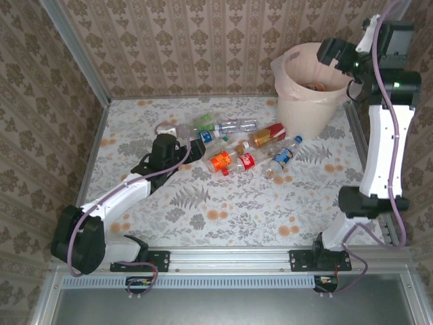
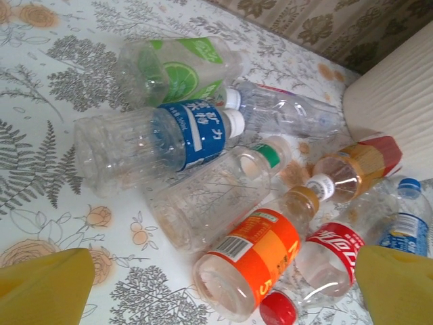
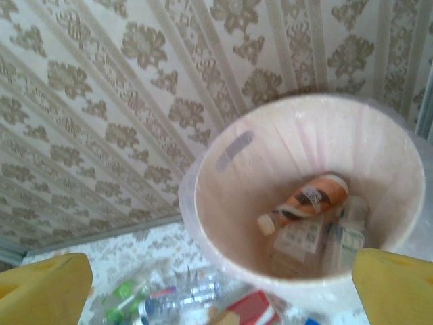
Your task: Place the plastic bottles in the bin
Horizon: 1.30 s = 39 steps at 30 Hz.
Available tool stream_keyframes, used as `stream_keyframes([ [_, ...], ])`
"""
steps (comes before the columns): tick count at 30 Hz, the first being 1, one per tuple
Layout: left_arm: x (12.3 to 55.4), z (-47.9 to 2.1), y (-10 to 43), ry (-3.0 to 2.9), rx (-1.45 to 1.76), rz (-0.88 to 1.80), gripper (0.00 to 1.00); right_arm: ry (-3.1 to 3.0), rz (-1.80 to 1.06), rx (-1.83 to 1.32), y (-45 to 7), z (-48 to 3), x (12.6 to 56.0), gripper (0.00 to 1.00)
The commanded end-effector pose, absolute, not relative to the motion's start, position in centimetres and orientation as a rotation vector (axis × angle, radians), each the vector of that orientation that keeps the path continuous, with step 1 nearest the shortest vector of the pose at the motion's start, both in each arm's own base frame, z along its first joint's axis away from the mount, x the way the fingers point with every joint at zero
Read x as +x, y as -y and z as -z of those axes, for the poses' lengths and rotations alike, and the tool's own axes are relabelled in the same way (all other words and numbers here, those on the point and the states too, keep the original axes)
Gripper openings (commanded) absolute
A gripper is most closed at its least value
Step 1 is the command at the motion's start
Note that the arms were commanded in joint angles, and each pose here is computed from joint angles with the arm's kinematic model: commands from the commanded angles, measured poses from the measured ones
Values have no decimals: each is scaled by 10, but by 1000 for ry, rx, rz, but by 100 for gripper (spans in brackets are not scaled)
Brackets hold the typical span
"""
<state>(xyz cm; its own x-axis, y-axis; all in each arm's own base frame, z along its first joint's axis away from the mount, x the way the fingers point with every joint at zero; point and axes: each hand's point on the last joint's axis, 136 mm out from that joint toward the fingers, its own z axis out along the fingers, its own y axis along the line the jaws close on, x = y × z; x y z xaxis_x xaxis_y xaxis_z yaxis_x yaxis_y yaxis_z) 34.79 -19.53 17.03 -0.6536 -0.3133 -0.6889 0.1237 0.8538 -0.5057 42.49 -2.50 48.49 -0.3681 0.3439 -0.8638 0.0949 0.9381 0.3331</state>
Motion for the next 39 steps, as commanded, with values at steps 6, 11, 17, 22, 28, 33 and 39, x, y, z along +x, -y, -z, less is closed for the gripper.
stream_keyframes([
  [6, 357, -164, 188, -2181, -156, 653, 100, -1902, -421, 350, 3, -411, 392, 100],
  [11, 358, -163, 188, -2181, -159, 664, 100, -1968, -585, 432, -19, -341, 381, 100],
  [17, 360, -159, 194, -2200, -154, 693, 100, -2179, -415, 565, -23, -250, 371, 100],
  [22, 361, -158, 197, -2207, -151, 705, 100, -2285, -232, 651, -19, -195, 376, 100],
  [28, 358, -157, 193, -2208, -168, 697, 100, -2298, -212, 775, -15, -149, 397, 100],
  [33, 357, -154, 190, -2213, -185, 682, 100, -2294, -175, 883, -10, -118, 410, 97],
  [39, 357, -152, 188, -2221, -191, 672, 100, -2359, -145, 902, -16, -82, 420, 92],
])
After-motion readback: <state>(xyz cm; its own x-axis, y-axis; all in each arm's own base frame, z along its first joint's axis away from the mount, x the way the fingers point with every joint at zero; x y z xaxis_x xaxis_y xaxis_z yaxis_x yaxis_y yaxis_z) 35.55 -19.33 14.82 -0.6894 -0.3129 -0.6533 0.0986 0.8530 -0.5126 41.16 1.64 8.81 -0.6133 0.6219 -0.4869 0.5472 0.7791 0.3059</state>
